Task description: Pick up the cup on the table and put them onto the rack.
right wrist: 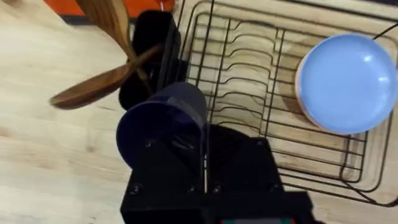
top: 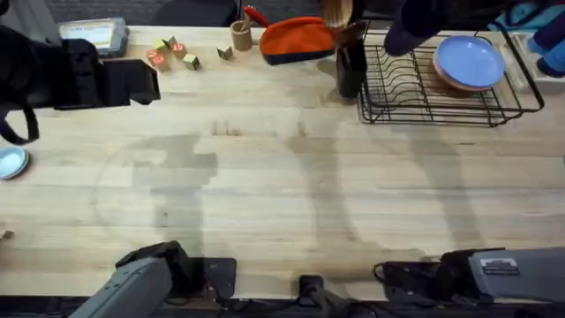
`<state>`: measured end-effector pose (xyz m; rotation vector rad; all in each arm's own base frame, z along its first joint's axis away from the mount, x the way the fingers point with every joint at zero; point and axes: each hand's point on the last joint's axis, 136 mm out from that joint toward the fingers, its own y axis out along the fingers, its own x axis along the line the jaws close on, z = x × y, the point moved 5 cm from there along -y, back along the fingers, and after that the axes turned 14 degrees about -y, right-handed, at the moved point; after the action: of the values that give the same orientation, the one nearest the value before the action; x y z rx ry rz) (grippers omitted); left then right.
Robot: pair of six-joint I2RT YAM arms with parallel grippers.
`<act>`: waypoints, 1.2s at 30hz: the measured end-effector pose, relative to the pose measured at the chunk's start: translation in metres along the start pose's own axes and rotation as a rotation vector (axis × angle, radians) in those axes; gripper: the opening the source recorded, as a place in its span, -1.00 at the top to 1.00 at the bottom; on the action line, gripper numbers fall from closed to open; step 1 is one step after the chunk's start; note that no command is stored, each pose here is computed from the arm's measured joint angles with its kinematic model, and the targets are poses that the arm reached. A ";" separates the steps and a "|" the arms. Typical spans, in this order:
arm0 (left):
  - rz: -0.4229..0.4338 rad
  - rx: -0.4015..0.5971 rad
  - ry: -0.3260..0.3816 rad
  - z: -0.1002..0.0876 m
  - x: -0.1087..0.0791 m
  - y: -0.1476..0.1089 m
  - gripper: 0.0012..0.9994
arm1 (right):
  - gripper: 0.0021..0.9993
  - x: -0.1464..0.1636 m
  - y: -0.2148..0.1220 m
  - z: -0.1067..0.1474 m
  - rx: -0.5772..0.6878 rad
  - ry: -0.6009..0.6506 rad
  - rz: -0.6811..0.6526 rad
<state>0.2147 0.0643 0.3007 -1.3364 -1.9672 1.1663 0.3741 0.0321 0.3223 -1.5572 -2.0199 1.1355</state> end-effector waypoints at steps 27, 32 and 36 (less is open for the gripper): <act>0.000 -0.001 0.000 0.000 0.000 0.000 -0.99 | 0.94 0.008 0.137 0.049 0.329 0.007 -0.109; 0.000 -0.001 0.000 0.000 0.000 0.000 -0.99 | 0.94 0.009 0.139 0.052 0.349 0.010 -0.115; 0.000 -0.001 0.000 0.000 0.000 0.000 -0.99 | 0.94 0.010 0.136 0.056 0.373 0.010 -0.124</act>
<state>0.2148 0.0643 0.3007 -1.3369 -1.9678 1.1657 0.4197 0.0305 0.1820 -1.2325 -1.7443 1.3569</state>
